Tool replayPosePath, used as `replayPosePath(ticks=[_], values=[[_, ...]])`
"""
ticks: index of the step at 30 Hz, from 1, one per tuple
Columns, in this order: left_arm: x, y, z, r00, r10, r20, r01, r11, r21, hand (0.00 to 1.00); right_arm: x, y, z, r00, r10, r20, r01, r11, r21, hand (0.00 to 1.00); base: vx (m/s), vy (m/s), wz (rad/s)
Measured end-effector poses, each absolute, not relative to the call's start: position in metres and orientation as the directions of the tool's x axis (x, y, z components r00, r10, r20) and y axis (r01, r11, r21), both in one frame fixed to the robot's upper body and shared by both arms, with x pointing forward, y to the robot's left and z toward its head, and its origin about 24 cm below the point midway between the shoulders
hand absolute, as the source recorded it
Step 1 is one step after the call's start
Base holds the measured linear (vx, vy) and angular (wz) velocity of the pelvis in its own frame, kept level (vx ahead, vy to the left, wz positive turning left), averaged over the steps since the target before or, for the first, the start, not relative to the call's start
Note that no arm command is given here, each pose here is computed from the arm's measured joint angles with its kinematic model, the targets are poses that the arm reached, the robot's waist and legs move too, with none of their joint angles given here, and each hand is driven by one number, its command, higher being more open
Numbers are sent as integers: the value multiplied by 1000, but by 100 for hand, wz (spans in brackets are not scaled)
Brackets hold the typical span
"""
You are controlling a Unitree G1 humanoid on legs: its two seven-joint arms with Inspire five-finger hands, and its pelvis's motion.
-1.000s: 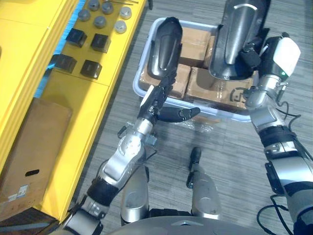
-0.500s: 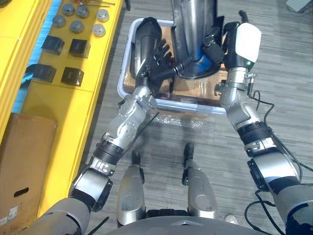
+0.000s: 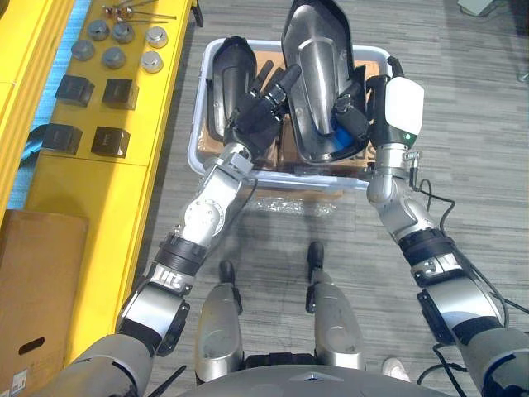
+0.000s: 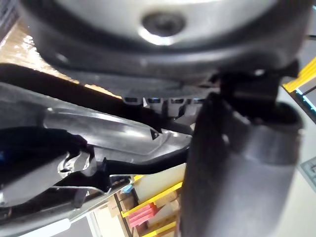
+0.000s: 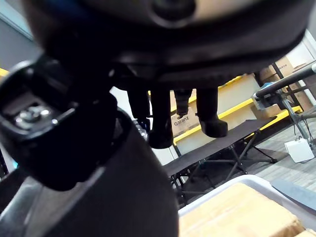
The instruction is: Walk over and take three plastic housings, then place them on the shelf
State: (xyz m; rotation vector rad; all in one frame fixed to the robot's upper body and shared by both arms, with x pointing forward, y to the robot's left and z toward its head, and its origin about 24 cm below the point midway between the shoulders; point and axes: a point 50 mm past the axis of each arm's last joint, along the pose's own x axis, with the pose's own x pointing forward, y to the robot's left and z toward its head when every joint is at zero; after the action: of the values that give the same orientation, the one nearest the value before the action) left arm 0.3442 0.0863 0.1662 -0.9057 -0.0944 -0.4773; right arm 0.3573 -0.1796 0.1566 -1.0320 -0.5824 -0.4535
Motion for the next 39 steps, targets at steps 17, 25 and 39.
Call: replayPosePath(ticks=[17,25,39], values=[[350,90,149,942,-295,163,333,741,-583,0,339,-141,150,731,52,681,540,567,-623,0,0,0,0],[350,90,150,944,-276,181,330,753,-569,0,334,-139,139,749,55,660,508,593,-625,0,0,0,0],[328,91,131,949,-234,210,312,787,-533,0,295,-128,114,742,7,670,479,693,-539,0,5,1,0]])
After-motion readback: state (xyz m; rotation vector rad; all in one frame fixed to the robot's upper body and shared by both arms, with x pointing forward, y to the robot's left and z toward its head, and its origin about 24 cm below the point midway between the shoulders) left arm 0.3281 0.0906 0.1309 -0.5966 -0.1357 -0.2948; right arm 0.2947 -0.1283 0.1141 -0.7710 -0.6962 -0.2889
